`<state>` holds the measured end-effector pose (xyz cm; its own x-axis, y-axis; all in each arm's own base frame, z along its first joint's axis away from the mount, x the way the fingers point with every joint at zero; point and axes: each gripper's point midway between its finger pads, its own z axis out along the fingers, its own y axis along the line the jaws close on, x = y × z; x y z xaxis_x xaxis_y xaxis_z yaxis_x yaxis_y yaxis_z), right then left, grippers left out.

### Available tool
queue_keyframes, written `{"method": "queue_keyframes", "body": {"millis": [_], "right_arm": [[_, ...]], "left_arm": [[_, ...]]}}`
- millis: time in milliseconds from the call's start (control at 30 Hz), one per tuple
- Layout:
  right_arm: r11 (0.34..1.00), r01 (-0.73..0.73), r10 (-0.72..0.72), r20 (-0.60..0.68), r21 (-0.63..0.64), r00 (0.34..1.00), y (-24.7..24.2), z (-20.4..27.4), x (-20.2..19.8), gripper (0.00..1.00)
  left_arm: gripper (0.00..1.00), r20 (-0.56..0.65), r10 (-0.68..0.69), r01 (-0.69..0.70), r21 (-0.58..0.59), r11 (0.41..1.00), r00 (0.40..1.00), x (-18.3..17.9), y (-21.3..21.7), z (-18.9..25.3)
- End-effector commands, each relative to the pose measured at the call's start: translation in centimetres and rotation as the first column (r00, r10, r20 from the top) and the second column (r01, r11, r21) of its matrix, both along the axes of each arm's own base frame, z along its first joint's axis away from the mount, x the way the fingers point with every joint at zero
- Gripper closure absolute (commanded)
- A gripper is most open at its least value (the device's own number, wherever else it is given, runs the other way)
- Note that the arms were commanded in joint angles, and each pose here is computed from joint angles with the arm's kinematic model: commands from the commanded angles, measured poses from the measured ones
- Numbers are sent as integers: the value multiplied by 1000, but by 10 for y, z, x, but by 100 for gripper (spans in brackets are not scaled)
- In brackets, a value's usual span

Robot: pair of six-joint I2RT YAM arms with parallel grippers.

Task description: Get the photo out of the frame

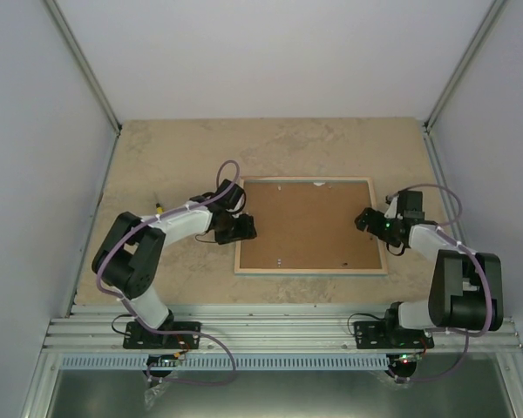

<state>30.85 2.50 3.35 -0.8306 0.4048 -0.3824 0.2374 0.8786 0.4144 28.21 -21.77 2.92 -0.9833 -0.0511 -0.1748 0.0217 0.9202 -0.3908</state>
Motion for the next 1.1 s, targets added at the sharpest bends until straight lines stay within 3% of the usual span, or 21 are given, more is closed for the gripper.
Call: {"method": "queue_keyframes", "body": {"millis": [0, 367, 567, 833, 1067], "right_arm": [[995, -43, 44, -6, 94, 999, 28, -2, 5, 3], [973, -175, 164, 77, 152, 983, 93, 14, 74, 3], [985, -157, 152, 72, 77, 986, 88, 11, 97, 2], [980, -151, 157, 36, -132, 987, 56, 21, 81, 2], [933, -287, 311, 86, -215, 947, 76, 50, 50, 2]], "left_arm": [[30, 58, -8, 11, -60, 998, 998, 21, -20, 16], [30, 132, 93, -96, 18, 995, 987, 90, 17, 15], [29, 142, 117, -129, 79, 988, 983, 106, 37, 16], [25, 144, 80, -109, 207, 972, 986, 83, 64, 23], [29, 133, 60, -90, 235, 968, 989, 78, 69, 19]]}}
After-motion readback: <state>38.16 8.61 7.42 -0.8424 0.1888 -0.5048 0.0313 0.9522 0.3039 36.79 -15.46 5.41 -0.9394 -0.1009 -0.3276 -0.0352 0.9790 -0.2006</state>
